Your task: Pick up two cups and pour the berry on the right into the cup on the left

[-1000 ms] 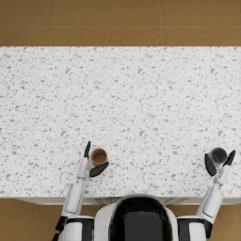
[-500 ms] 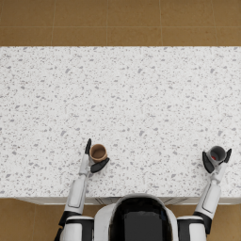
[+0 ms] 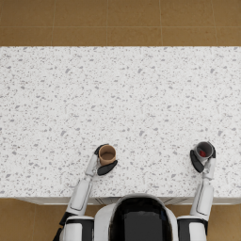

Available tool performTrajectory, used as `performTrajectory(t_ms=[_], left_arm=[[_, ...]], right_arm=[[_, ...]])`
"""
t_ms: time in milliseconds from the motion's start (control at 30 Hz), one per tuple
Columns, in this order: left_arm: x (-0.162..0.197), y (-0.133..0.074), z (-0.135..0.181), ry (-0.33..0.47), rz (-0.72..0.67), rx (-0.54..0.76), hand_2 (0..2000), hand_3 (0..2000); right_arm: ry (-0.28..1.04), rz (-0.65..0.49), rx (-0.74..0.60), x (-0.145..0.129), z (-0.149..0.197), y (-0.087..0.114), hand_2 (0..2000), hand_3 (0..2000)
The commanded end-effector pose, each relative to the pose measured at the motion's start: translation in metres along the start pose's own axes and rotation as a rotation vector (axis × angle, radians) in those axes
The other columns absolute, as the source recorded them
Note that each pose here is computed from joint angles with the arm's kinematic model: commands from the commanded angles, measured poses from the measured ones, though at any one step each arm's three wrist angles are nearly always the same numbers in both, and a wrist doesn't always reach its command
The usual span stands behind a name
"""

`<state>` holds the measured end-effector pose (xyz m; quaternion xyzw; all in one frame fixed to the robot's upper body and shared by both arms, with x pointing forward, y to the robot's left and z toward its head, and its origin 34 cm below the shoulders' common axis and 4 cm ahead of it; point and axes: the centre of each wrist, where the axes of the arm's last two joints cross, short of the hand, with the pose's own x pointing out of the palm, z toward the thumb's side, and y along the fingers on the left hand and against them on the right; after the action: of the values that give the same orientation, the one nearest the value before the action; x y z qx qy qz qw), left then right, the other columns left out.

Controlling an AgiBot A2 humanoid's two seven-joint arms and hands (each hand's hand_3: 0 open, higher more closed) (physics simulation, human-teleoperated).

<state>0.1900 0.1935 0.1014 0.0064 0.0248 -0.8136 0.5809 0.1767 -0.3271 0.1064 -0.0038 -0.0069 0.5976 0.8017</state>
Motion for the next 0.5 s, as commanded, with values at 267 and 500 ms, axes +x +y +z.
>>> performTrajectory(t_ms=[267,500], left_arm=[[0.035,0.041,0.033,-0.078,-0.064,0.151,2000,1280],[0.052,0.051,0.042,-0.013,-0.093,0.188,2000,1280]], right_arm=[[-0.034,0.340,-0.229,0.086,0.059,-0.003,2000,1280],[0.014,0.417,-0.380,0.116,0.092,-0.012,2000,1280]])
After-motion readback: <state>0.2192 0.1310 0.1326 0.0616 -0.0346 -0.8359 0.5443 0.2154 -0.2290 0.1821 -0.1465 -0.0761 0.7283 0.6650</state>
